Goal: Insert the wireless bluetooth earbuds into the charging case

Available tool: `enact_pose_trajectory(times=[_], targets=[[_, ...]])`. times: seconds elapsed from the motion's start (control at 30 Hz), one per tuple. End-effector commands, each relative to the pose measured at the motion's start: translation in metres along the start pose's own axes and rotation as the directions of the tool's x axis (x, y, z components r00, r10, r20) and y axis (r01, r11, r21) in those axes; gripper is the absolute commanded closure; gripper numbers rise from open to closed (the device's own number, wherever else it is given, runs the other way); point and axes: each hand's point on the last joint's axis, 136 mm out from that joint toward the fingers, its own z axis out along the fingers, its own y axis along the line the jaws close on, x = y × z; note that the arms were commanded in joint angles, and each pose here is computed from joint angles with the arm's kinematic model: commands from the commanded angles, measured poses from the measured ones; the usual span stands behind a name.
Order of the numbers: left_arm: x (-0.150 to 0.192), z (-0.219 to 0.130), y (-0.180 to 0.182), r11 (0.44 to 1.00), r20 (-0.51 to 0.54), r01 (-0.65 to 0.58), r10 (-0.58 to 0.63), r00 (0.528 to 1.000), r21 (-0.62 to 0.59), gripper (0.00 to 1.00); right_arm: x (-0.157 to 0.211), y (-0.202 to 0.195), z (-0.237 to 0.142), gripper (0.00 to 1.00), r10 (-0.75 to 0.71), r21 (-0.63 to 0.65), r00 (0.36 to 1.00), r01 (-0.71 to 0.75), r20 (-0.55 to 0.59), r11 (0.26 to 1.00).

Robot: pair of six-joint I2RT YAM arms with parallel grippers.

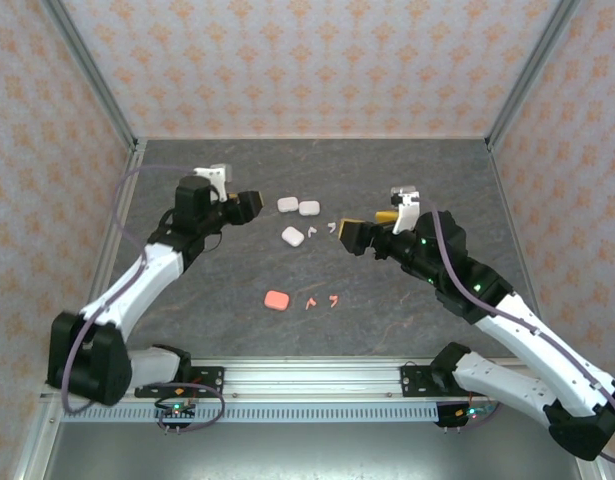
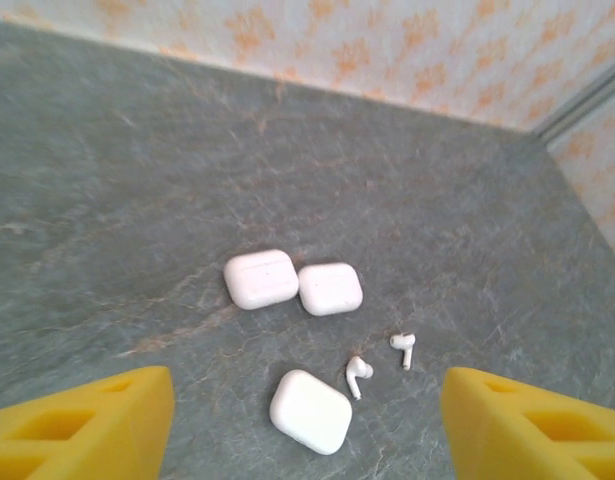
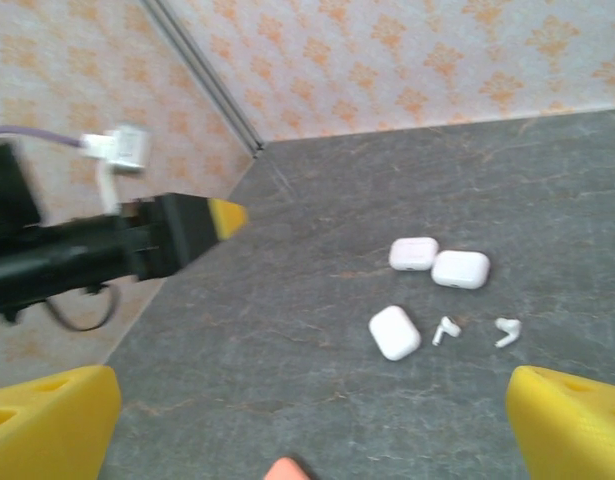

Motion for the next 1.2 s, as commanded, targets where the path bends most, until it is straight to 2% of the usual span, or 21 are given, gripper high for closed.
enact_pose_trajectory(times=[0.0, 0.23, 0.43, 0.6, 0.87, 1.17], targets=[[-0.018, -0.038, 0.007, 0.998, 0.147, -0.011, 0.020, 0.989, -0.064, 0.24, 0.001, -0.011, 0.007, 0.01, -0.046, 0.071, 0.999, 0.048, -0.026, 0.996], [-0.010, -0.092, 0.002, 0.999, 0.224, 0.006, 0.004, 0.975, -0.045, 0.10, 0.015, -0.020, 0.038, 0.01, -0.075, 0.125, 0.989, 0.092, -0.128, 0.988], [-0.001, -0.108, -0.015, 0.998, 0.228, 0.010, -0.024, 0.973, 0.060, 0.01, 0.036, -0.023, 0.066, 0.01, -0.089, 0.116, 0.968, 0.119, -0.235, 0.986], [0.002, -0.112, -0.019, 0.996, 0.226, 0.007, -0.027, 0.974, 0.088, 0.00, 0.060, -0.034, 0.096, 0.01, -0.107, 0.146, 0.930, 0.167, -0.352, 0.975], [0.008, -0.114, -0.019, 0.996, 0.206, -0.002, -0.016, 0.978, 0.089, 0.00, 0.100, -0.040, 0.154, 0.01, -0.174, 0.123, 0.822, 0.283, -0.543, 0.951], [0.011, -0.118, -0.020, 0.996, 0.210, -0.015, -0.005, 0.978, 0.092, 0.00, 0.147, -0.051, 0.216, 0.13, -0.229, 0.094, 0.667, 0.411, -0.708, 0.907]])
